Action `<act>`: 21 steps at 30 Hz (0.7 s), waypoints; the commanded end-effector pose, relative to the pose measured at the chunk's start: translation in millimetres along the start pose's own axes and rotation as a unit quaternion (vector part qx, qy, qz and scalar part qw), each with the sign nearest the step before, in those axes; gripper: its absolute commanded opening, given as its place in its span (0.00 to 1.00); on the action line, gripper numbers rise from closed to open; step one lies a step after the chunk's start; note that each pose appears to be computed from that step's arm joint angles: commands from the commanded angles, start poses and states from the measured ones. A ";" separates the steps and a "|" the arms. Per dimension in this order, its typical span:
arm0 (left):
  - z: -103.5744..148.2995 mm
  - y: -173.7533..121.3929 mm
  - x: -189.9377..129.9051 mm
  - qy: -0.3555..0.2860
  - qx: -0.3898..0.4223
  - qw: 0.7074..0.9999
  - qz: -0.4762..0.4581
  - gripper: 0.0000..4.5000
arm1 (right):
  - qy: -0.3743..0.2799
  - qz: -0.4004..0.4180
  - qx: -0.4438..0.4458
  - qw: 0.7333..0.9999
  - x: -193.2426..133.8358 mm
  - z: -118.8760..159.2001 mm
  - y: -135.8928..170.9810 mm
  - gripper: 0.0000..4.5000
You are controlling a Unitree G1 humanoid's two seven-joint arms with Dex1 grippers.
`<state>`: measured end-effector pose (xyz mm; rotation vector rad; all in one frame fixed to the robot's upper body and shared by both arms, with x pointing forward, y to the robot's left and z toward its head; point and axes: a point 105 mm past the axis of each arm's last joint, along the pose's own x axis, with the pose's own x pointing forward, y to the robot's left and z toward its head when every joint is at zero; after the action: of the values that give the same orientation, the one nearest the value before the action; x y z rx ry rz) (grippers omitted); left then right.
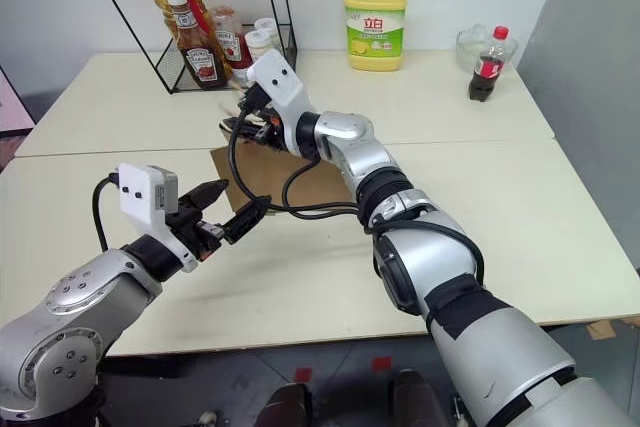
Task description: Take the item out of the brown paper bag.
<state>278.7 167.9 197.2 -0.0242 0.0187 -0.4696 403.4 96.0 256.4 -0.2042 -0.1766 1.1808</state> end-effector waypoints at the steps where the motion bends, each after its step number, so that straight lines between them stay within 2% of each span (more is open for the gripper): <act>1: 10.3 0.3 0.2 -0.018 0.015 1.000 -0.001 1.00 | -0.028 0.003 -0.015 0.999 -3.5 17.1 -4.5 0.78; 3: 10.2 0.1 1.0 -0.017 0.016 1.000 -0.005 1.00 | -0.026 0.004 -0.017 1.000 -6.5 15.7 -6.6 0.96; 4: 10.2 0.2 1.3 -0.016 0.016 1.000 -0.006 1.00 | -0.025 0.005 -0.018 1.000 -8.0 15.0 -7.5 0.99; 13: 13.2 7.4 10.1 -0.005 0.027 0.999 -0.031 1.00 | -0.011 0.001 -0.032 0.999 -42.5 4.4 -32.2 0.99; 21: 22.4 23.0 10.1 0.009 0.055 0.998 -0.042 1.00 | 0.006 0.020 -0.044 0.999 -79.4 -7.9 -37.6 0.99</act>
<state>299.1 179.8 204.0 0.0578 0.0665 -0.5557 416.8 9.6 237.0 -0.2781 -0.1507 1.1851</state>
